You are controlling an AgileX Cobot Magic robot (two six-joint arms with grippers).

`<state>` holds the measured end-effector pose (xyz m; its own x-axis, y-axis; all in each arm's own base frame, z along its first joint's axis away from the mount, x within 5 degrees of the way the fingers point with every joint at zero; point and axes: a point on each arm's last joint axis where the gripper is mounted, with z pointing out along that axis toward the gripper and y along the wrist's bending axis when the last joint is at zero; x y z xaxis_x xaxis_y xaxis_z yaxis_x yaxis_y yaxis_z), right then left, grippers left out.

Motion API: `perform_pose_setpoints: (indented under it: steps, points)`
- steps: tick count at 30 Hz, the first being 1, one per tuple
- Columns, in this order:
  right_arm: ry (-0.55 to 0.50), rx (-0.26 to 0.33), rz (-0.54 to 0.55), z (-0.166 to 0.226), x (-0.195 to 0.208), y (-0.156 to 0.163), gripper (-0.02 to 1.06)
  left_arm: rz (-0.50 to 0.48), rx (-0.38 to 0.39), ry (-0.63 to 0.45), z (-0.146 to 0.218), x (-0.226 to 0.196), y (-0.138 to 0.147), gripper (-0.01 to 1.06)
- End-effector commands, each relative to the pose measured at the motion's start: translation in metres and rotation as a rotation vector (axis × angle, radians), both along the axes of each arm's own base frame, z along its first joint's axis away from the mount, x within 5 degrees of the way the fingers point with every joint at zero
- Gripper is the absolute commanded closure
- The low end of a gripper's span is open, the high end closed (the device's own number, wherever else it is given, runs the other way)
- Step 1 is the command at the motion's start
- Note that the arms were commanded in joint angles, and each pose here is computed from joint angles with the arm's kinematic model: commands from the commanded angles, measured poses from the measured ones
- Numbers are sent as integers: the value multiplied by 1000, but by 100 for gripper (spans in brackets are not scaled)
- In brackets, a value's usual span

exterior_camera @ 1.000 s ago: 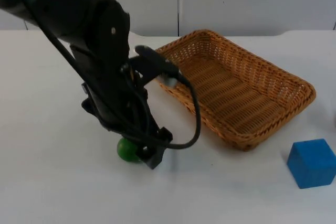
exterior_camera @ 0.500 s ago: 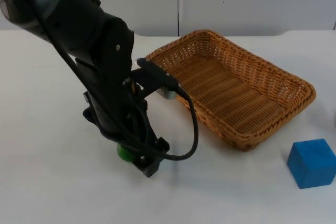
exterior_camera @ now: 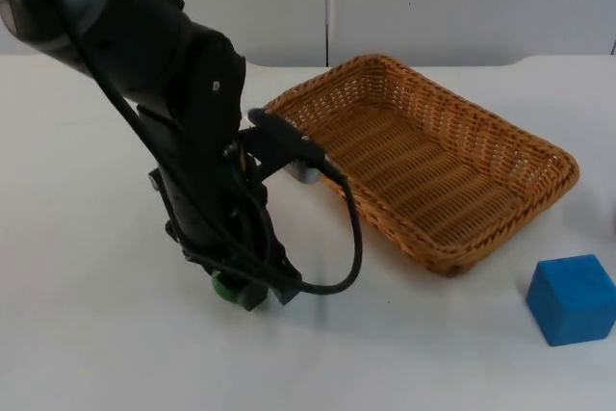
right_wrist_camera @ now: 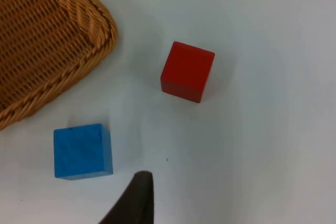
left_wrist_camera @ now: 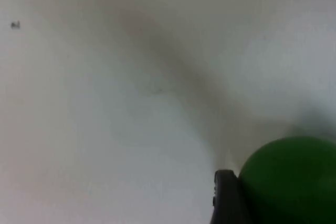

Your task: Place all geometric objects except the red cube into the basket.

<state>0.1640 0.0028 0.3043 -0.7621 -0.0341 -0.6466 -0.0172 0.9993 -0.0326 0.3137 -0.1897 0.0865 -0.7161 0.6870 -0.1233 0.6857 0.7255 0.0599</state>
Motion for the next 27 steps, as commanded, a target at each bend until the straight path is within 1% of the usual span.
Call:
perform_pose_setpoints:
  steps: [1,4,6,7,9,11,18,21,23,27]
  points:
    - [-17,-10,-1,3,1,-1,-1,12,1,-3,10,-1,-1,105]
    - [-17,-10,-1,3,1,-1,-1,45,-27,-34,40,-4,1,105]
    - [-17,-10,-1,3,1,-1,-1,72,-91,-76,69,-7,0,105]
    - [-17,-10,-1,3,1,-1,-1,72,-91,-76,69,-7,0,105]
    - [-17,-10,-1,3,1,-1,-1,81,-152,-129,92,-10,-1,105]
    - [-15,-9,-1,3,1,-1,-1,80,-194,-185,111,-9,-1,105]
    - [-15,-7,-1,3,1,-1,-1,81,-237,-240,130,6,-11,105]
    - [-15,-3,-1,3,1,-1,-1,77,-267,-285,136,29,-25,105]
    - [-15,-3,-1,3,1,-1,-1,76,-272,-292,136,37,-30,105]
    - [-15,-3,-1,3,1,-1,-1,77,-274,-291,122,72,-52,105]
